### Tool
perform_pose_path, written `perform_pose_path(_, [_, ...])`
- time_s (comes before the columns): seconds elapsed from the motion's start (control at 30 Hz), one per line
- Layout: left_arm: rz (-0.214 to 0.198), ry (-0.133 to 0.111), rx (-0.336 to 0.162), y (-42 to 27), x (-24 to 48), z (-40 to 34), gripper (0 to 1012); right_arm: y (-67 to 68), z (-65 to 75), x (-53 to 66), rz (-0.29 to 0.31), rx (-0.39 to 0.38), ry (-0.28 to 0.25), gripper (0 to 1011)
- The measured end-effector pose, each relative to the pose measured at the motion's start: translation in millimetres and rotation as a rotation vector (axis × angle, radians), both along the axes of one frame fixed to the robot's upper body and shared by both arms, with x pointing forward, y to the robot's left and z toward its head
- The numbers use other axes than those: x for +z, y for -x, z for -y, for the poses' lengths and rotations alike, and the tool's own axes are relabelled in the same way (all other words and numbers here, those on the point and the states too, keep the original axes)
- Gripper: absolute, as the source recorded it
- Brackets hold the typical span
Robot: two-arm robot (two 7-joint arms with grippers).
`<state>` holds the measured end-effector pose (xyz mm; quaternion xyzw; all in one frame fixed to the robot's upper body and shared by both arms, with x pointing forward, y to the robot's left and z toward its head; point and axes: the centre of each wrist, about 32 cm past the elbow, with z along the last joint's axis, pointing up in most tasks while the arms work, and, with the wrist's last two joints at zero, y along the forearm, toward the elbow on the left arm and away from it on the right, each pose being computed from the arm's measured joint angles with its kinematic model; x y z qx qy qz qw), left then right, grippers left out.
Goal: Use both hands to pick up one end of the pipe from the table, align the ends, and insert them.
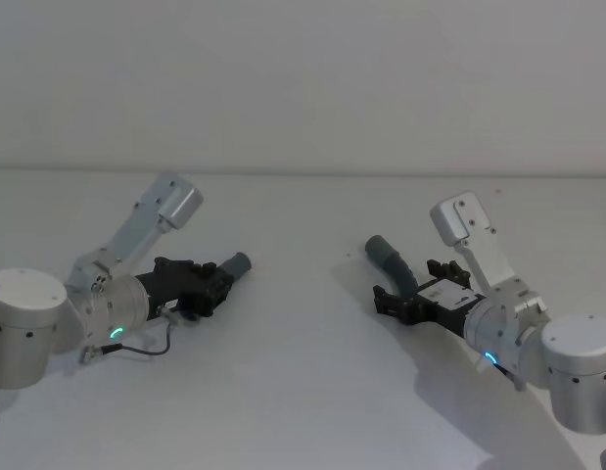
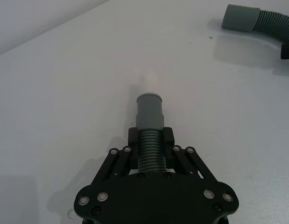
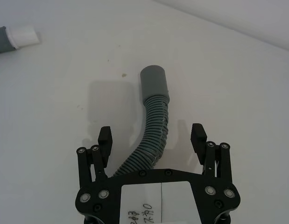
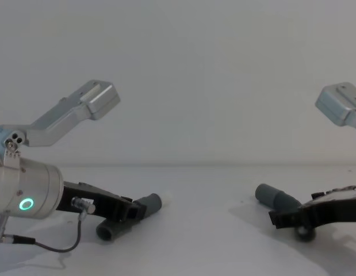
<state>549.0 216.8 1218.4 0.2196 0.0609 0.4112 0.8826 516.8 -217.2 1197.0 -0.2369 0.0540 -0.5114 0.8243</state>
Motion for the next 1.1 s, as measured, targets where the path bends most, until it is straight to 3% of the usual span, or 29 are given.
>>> perform_pose_path(0.9, [0.0, 0.0, 0.0, 0.0, 0.0, 0.0, 300, -5.6, -3.4, -1.8, -0.048, -0.024, -0.05, 998])
perform_pose_path(1.1, [0.0, 0.0, 0.0, 0.0, 0.0, 0.0, 300, -5.9, -3.7, -1.9, -0.051, -0.026, -0.053, 866])
